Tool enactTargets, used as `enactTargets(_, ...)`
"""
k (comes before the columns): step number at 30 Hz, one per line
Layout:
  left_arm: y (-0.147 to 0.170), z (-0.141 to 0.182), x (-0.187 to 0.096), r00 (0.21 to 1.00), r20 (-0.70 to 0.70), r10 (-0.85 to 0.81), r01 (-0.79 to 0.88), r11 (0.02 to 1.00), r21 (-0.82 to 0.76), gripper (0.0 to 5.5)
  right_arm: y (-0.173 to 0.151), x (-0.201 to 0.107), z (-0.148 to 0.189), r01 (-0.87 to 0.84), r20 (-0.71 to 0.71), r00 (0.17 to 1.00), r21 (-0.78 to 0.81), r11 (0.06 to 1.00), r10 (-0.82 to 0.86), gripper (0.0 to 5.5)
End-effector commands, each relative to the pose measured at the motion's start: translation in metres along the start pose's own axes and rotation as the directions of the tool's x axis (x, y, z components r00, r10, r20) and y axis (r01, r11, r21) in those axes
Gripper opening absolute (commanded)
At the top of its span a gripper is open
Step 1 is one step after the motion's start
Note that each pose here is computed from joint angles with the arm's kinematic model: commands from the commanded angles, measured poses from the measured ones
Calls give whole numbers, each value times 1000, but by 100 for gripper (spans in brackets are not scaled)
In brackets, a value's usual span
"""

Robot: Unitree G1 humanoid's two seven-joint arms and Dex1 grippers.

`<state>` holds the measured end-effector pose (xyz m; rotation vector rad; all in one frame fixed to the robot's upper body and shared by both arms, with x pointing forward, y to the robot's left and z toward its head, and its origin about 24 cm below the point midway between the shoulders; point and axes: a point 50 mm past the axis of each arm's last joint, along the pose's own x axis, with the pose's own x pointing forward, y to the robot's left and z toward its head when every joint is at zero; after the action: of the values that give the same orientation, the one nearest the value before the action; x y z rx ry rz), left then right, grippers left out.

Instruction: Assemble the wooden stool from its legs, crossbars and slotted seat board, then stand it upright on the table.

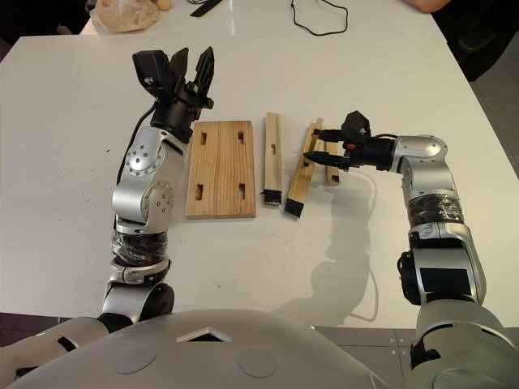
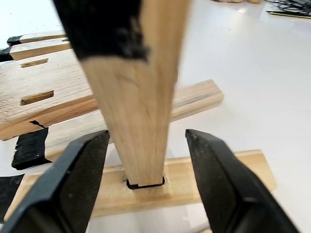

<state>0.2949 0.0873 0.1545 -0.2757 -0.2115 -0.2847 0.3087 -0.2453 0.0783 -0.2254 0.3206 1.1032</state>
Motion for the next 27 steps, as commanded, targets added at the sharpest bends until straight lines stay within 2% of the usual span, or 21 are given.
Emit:
enactTargets(1,1,-3,0,1000,-14,6,-6,1000,1,249,-1,-6,6,-3,30,1000,11,1000,2,288)
enactTargets(7,0,-4,0,1000,-12,-1,1,1000,6,249,0,-23,26,4,91,996,-17,1000,-2,288)
enactTargets(10,1,-4,-1,1000,-6,6,-6,1000,5,249,2,-40,51,8,164,986,-34,999,-2,288)
enactTargets(13,2,-2,-2,1000,5,17,-17,1000,6,249,3,-43,80,17,277,961,-44,999,-4,288)
enactTargets(15,2,-2,-2,1000,0,18,-18,1000,6,249,2,-33,93,55,335,941,-47,997,-36,288)
enactTargets(18,2,-2,-2,1000,-2,17,-17,1000,6,249,9,1,91,72,276,960,-54,996,-55,288)
enactTargets(21,2,-3,0,1000,1,10,-10,1000,11,249,19,29,93,74,279,959,-68,995,-52,288)
enactTargets(27,0,-4,1,1000,-6,-1,1,1000,3,249,20,40,91,114,284,954,-35,993,-100,288)
